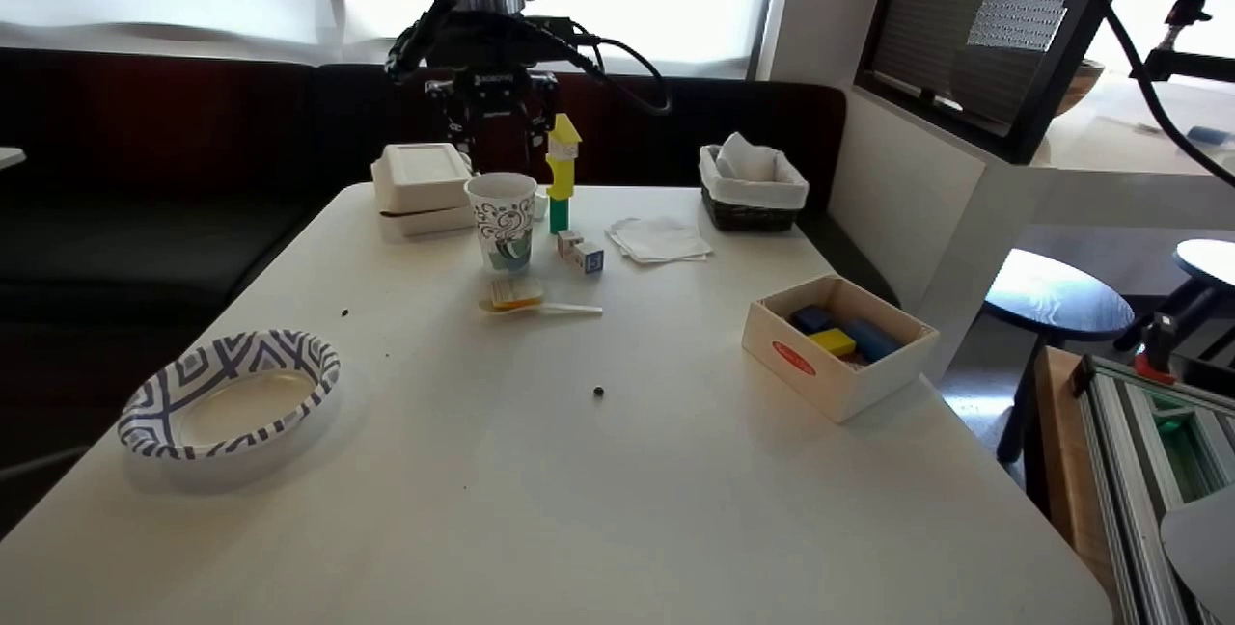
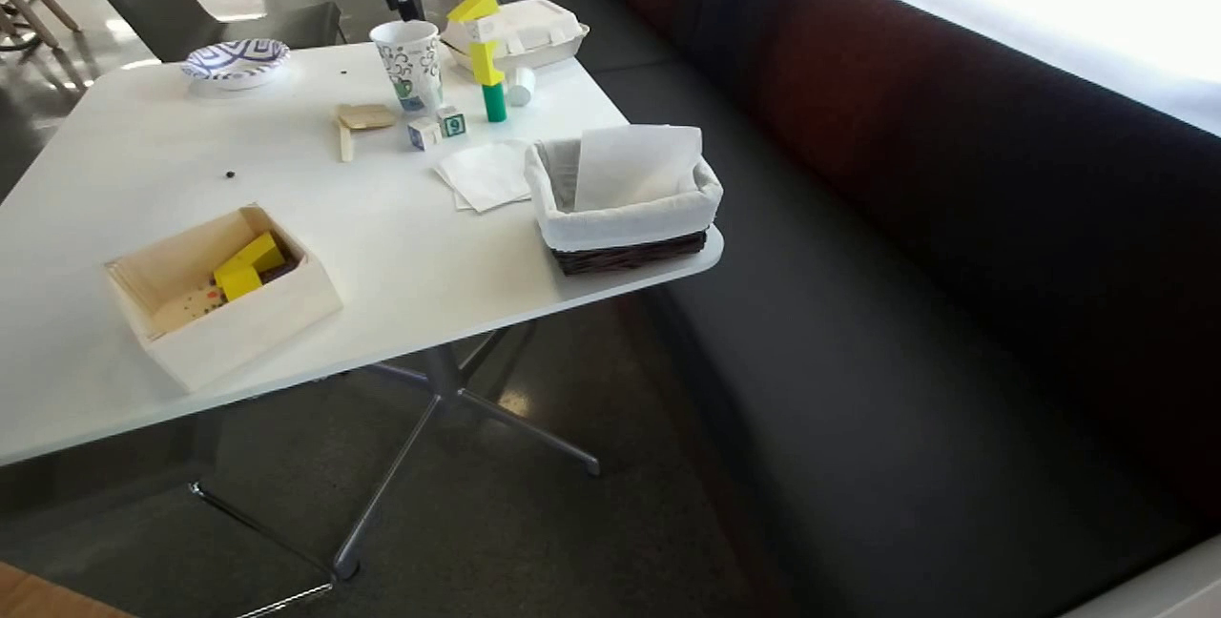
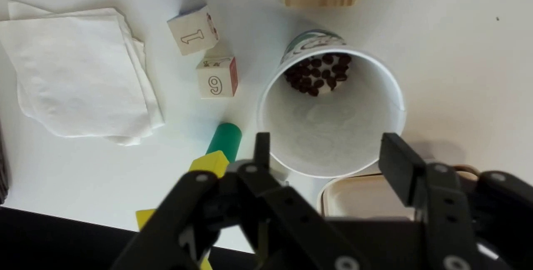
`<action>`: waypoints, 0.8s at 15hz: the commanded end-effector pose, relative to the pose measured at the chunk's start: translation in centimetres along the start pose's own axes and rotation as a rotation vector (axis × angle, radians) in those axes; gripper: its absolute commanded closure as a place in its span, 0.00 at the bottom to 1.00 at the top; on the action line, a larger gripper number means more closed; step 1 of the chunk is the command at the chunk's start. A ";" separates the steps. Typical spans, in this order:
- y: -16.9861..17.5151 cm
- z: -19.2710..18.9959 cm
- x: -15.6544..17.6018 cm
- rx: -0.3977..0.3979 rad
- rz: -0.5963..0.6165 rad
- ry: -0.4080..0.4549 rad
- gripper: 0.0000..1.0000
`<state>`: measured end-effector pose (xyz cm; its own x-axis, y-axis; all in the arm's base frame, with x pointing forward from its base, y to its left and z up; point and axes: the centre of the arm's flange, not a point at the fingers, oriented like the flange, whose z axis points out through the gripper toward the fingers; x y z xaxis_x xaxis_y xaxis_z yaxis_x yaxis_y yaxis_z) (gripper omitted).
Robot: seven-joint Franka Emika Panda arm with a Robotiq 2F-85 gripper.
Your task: Put one coffee bean from the counter in the coffee cup.
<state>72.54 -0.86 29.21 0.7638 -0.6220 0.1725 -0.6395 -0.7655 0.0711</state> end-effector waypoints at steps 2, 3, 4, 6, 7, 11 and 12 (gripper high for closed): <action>-1.0 0.4 0.2 0.020 0.012 -0.009 0.02; -1.0 0.4 0.2 0.022 0.013 -0.012 0.01; -1.1 0.4 0.2 0.024 0.014 -0.012 0.00; -1.1 0.3 0.1 0.027 0.015 -0.015 0.05; -1.1 0.3 0.1 0.027 0.015 -0.016 0.06; -2.0 -1.0 -1.7 0.064 -0.074 -0.036 0.01; -2.5 -1.4 -2.4 0.062 -0.112 -0.045 0.00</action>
<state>72.77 0.59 29.33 0.7850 -0.5987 0.1592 -0.6120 -0.7893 0.0497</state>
